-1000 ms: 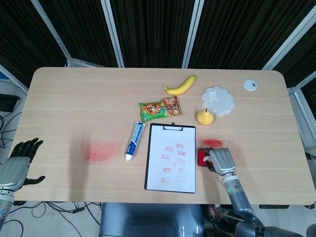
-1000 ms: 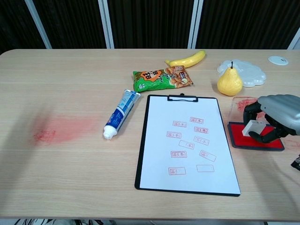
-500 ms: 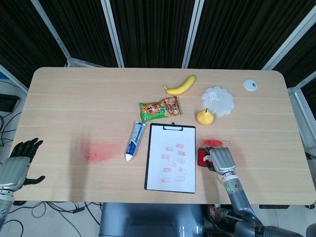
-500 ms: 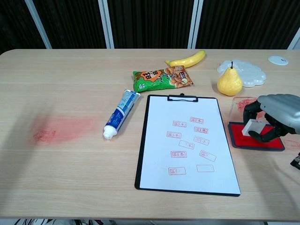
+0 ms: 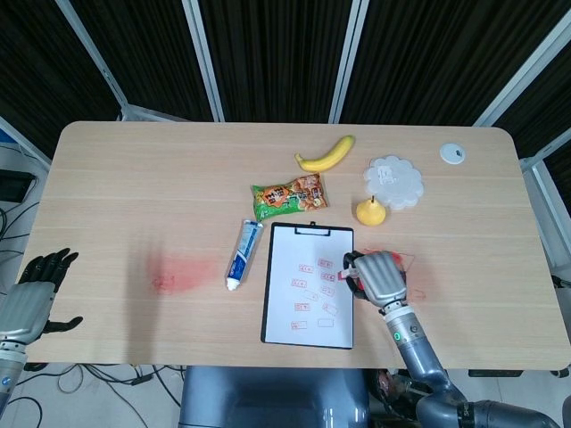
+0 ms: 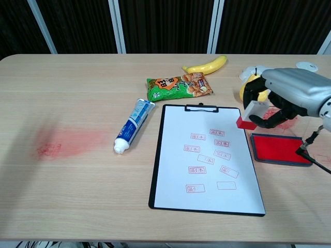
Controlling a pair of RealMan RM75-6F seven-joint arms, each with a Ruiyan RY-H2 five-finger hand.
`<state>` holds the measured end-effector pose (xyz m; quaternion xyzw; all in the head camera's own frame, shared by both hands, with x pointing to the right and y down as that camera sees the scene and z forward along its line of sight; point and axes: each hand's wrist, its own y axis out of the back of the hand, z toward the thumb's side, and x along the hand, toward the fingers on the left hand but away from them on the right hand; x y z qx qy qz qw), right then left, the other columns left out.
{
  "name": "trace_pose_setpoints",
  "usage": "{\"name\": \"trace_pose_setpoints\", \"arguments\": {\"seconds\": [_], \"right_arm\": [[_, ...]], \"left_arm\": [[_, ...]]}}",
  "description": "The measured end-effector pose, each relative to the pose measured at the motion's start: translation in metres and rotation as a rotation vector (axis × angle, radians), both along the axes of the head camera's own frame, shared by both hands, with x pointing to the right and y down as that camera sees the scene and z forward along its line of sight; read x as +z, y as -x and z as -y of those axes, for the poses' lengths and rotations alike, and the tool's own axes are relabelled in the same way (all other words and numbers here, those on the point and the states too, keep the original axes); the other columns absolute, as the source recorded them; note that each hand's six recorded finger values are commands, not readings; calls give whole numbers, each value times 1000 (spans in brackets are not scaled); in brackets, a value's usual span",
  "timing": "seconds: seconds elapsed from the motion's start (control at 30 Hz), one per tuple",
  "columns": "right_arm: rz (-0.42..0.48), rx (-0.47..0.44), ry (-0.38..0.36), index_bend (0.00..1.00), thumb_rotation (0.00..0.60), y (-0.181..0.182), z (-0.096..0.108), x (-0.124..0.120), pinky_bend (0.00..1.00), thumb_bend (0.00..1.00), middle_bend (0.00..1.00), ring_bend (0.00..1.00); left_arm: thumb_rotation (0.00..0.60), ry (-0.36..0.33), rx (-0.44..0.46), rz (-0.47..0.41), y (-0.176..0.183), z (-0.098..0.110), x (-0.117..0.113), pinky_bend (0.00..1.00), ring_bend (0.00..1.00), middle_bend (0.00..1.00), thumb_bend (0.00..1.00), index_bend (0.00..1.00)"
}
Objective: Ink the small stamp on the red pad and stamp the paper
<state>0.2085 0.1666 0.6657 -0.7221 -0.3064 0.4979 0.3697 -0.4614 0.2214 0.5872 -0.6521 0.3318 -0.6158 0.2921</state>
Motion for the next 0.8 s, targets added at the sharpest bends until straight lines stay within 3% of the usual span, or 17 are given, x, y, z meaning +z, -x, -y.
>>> {"name": "trace_pose_setpoints", "arguments": {"seconds": [0.33, 0.8], "right_arm": [[24, -97, 31, 920, 600, 63, -19, 5, 893, 810, 861, 882], [10, -105, 73, 920, 600, 124, -37, 31, 893, 810, 860, 882]], "left_arm": [[600, 11, -4, -16, 0, 1, 0, 0, 0, 0, 16, 0], [600, 18, -11, -35, -1, 2, 0, 0, 0, 0, 16, 0]]}}
